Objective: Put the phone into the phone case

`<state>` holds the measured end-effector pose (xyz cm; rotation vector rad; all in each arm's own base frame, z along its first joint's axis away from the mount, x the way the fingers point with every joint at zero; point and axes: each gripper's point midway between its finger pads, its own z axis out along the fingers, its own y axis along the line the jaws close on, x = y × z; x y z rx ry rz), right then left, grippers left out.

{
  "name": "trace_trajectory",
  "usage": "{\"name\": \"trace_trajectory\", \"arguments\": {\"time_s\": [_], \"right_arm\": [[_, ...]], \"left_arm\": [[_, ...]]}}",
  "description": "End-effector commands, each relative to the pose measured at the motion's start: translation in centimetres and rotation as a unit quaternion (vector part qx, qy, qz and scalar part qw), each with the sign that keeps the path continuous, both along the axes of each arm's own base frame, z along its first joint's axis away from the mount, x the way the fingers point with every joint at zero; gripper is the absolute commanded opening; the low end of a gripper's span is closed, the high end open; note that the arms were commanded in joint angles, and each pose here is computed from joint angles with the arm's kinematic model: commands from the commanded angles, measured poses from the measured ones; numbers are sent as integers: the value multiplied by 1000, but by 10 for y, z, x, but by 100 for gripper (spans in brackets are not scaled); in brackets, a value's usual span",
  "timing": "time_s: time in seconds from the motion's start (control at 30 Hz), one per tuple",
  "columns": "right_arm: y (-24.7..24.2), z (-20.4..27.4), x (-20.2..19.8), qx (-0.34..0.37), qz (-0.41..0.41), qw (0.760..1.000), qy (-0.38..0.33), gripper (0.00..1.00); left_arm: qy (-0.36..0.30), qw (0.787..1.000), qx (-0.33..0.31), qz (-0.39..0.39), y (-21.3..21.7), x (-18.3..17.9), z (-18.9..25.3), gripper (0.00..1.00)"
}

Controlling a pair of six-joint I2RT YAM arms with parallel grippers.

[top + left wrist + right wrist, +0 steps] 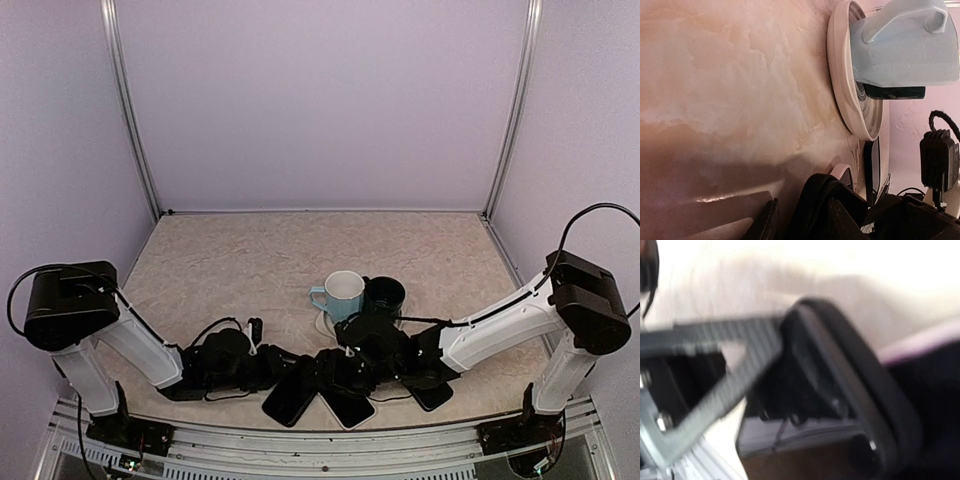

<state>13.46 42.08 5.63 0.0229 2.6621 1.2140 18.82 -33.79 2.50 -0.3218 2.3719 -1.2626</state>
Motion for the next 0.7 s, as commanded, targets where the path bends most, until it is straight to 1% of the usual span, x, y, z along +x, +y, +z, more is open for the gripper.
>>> {"name": "trace_trajectory", "arguments": {"time_s": [0.0, 0.1, 0.17, 0.23, 0.33, 0.37, 0.47, 0.57, 0.67], "right_arm": [[16, 7, 44, 0, -26, 998, -58, 67], [36, 17, 53, 10, -7, 997, -81, 65], [54, 19, 49, 8, 29, 997, -78, 66], [59, 15, 43, 5, 46, 997, -64, 65], [27, -1, 33, -33, 33, 998, -49, 65], [16, 3, 30, -40, 29, 997, -51, 65], [-5, 1, 17, -53, 58, 996, -35, 65], [0, -3, 11, -30, 90, 995, -22, 65], [14, -14, 14, -47, 115, 992, -20, 65]], "left_arm": [[63, 996, 62, -1, 32, -23, -44, 34], [64, 996, 60, 6, 37, -22, -43, 34], [69, 996, 60, 9, 38, -22, -45, 34], [73, 996, 58, 8, 38, -21, -46, 34], [79, 995, 58, 4, 37, -22, -50, 34], [81, 995, 60, 4, 38, -22, -52, 34], [81, 995, 59, 5, 39, -22, -53, 34], [83, 995, 54, 3, 38, -22, -53, 34], [88, 995, 53, 1, 36, -23, -56, 34]]}}
